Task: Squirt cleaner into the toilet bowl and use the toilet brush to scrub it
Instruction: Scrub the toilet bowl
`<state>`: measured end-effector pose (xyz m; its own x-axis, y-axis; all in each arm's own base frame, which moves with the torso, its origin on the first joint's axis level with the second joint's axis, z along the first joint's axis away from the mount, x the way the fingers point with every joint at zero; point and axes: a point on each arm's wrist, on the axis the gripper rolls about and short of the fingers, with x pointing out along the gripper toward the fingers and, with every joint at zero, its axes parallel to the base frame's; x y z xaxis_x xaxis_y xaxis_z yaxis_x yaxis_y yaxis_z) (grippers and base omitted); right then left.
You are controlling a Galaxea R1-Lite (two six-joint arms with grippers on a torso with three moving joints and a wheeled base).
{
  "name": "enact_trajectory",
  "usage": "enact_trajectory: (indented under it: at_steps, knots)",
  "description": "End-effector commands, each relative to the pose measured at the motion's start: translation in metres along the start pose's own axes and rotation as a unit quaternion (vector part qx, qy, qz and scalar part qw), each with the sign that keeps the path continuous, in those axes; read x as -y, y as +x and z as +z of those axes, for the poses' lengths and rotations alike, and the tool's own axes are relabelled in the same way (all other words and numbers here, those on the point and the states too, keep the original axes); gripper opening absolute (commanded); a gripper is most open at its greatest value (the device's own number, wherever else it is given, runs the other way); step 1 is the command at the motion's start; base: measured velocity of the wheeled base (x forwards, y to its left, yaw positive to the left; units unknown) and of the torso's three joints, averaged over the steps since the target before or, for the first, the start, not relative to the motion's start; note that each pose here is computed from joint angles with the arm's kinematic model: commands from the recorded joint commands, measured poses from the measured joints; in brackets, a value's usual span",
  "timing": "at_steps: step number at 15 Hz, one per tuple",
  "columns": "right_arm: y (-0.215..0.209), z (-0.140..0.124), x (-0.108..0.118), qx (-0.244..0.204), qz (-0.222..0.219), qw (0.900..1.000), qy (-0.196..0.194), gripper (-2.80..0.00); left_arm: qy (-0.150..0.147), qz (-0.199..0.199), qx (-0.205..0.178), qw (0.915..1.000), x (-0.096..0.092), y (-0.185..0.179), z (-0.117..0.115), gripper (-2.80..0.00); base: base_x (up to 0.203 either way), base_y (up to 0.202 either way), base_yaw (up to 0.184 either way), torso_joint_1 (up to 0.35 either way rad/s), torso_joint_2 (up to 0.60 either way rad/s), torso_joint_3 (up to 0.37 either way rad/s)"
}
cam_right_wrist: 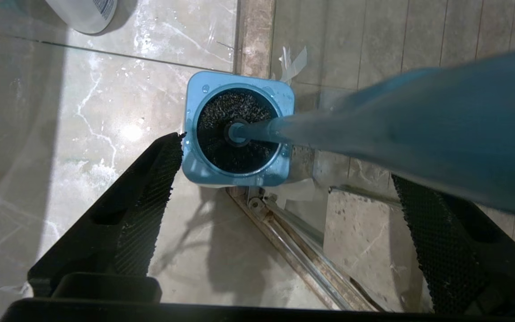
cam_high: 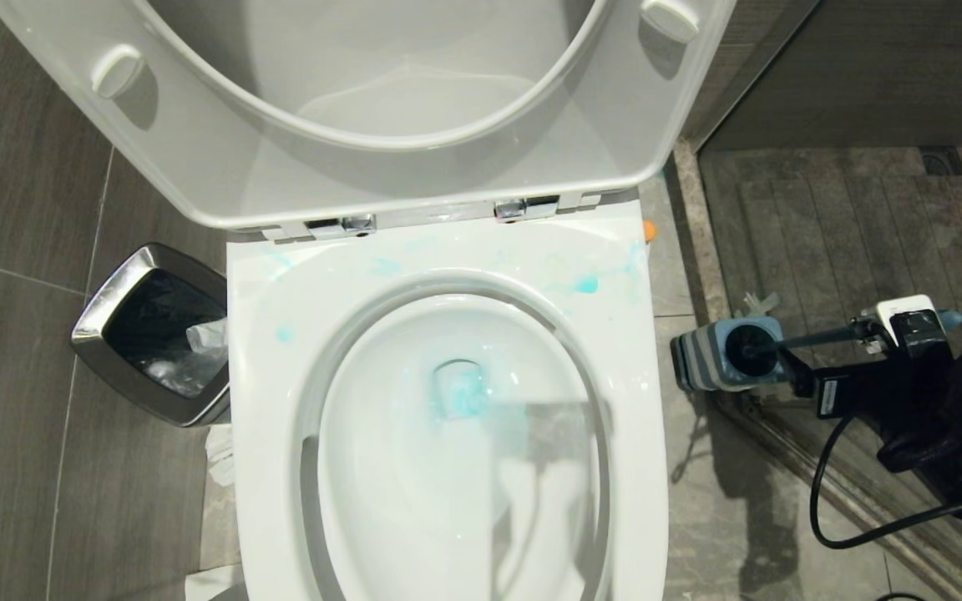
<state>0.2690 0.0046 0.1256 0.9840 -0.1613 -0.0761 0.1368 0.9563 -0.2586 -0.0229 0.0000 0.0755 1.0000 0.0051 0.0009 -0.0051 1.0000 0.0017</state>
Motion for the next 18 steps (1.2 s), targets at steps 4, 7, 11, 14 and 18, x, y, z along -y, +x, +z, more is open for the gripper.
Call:
enact_trajectory:
  at_steps: [4, 7, 11, 14, 18]
  knots:
    - [0.017, 0.008, -0.002, 0.039, -0.010, 0.999, -0.011, 0.00, 0.000, 0.000, 0.000, 1.0000, 0.000, 0.000, 0.000, -2.80, 0.000, 0.000, 0.000, 0.000, 0.00, 0.000]
    - [0.019, 0.013, -0.001, 0.071, -0.020, 0.997, -0.018, 0.00, 0.000, 0.000, 0.000, 1.0000, 0.000, 0.000, 0.000, -2.80, 0.000, 0.000, 0.000, 0.000, 0.00, 0.000]
    - [0.017, 0.020, 0.001, 0.099, -0.024, 0.994, -0.033, -2.80, 0.000, 0.000, 0.000, 1.0000, 0.000, 0.000, 0.000, -2.80, 0.000, 0.000, 0.000, 0.000, 0.00, 0.000]
    - [0.017, 0.020, 0.001, 0.102, -0.024, 0.994, -0.040, -2.80, 0.000, 0.001, 0.000, 1.0000, 0.000, 0.000, 0.000, -2.80, 0.000, 0.000, 0.000, 0.000, 0.00, 0.000]
    - [0.015, 0.020, 0.001, 0.101, -0.023, 0.994, -0.038, -2.80, 0.000, 0.000, 0.000, 1.0000, 0.000, 0.000, 0.000, -2.80, 0.000, 0.000, 0.000, 0.000, 0.00, 0.000]
